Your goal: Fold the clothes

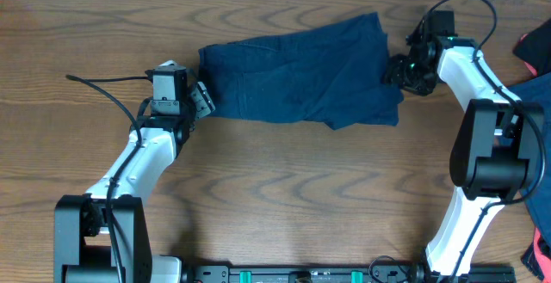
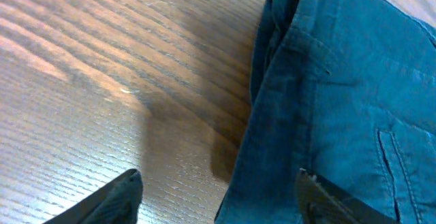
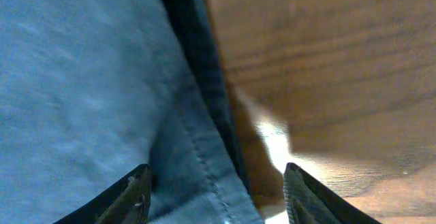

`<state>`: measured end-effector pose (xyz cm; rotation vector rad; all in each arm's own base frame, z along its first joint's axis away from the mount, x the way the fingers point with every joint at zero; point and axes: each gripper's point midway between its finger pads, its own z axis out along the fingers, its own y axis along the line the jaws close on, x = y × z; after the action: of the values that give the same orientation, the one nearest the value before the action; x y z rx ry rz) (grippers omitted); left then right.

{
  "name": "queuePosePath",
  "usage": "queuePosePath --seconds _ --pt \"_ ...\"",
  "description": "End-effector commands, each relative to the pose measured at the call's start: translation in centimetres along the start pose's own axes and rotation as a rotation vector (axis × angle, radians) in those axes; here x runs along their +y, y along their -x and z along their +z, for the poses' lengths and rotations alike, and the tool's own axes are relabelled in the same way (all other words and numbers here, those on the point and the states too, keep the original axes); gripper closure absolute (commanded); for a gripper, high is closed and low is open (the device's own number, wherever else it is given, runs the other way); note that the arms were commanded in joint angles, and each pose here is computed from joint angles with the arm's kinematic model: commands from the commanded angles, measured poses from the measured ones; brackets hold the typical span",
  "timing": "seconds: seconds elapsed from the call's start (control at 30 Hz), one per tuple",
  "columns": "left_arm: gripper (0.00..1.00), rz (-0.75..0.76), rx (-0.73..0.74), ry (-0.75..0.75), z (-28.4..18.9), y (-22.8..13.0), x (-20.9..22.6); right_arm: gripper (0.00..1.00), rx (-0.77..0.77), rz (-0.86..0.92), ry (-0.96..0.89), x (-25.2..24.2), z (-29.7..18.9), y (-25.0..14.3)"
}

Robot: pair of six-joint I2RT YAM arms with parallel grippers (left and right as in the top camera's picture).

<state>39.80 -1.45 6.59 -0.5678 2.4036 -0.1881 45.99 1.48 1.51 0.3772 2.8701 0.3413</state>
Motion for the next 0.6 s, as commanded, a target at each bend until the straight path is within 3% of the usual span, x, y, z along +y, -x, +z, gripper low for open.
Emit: queuePosePath --seconds 0.0,0.07,0.17,0.27,0.57 --pt "0.31 0.018 0.006 -0.006 0.3 -0.2 -0.1 0.44 0.024 -0.055 -0.027 -0.7 0.3 -0.7" --pt "0.37 0.018 0.002 -0.009 0.3 -0.1 -0.1 0.49 0.036 -0.096 -0.023 -0.7 0.4 -1.0" --pt "0.45 0.017 -0.009 -0.014 0.3 0.2 -0.3 0.66 0.055 -0.202 0.083 1.1 0.5 -1.6" --pt "0.50 0.017 -0.012 -0.017 0.3 0.3 -0.3 0.99 0.075 -0.257 0.184 2.7 0.2 -2.3" --pt "0.51 0.017 -0.010 -0.016 0.3 0.2 -0.3 0.99 0.040 -0.190 0.298 2.4 -5.7 -1.8"
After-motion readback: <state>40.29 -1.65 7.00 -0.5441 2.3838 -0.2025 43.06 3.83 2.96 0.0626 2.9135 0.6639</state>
